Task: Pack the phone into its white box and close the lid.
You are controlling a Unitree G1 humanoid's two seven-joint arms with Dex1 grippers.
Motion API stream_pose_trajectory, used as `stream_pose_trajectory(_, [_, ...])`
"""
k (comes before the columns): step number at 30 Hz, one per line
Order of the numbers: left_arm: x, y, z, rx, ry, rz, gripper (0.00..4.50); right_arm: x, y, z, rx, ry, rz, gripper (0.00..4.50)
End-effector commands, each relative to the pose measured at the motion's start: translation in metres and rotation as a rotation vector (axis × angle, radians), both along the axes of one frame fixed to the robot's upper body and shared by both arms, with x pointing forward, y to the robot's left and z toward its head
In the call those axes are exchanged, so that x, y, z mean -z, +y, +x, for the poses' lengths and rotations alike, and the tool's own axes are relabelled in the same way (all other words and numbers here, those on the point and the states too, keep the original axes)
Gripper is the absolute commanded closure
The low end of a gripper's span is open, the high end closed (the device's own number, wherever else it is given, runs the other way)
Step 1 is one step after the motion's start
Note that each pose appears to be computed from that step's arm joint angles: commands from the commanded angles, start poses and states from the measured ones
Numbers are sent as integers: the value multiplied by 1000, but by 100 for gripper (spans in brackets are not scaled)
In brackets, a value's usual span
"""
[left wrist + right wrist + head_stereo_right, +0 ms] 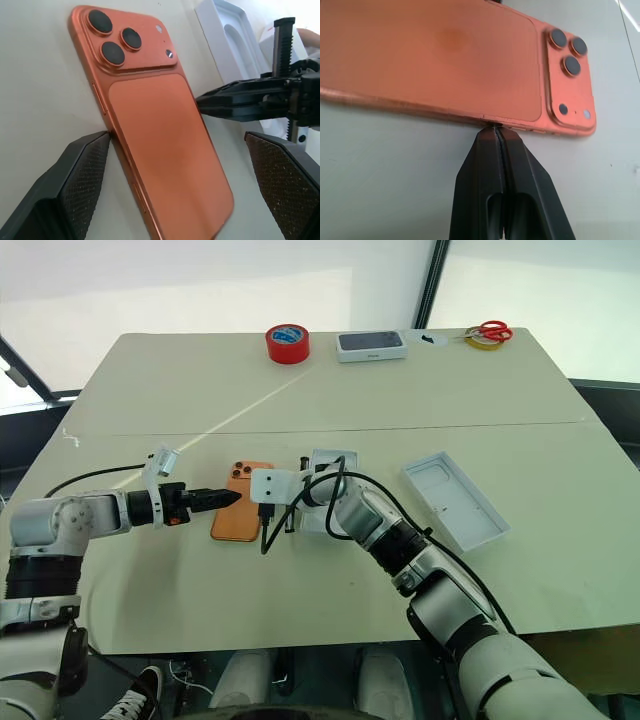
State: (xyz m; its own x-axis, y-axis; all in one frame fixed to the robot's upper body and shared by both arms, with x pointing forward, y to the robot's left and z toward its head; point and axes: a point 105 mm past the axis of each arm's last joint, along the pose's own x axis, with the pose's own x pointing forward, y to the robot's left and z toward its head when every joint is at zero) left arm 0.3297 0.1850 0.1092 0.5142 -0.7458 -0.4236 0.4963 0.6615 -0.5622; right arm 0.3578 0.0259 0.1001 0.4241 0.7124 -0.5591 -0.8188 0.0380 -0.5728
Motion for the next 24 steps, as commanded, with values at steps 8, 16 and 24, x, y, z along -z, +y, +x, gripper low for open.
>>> stream_pose_trajectory(8, [13, -38, -1, 36, 136, -18, 0, 0, 5, 0, -3, -11, 14, 447])
stream_pose_trajectory(16, [22, -50, -4, 4, 187, -30, 0, 2, 5, 0, -4, -14, 9, 447])
stream_pose_trajectory(24, [6, -31, 6, -59, 119, -49, 0, 1, 4, 1, 2, -24, 11, 447])
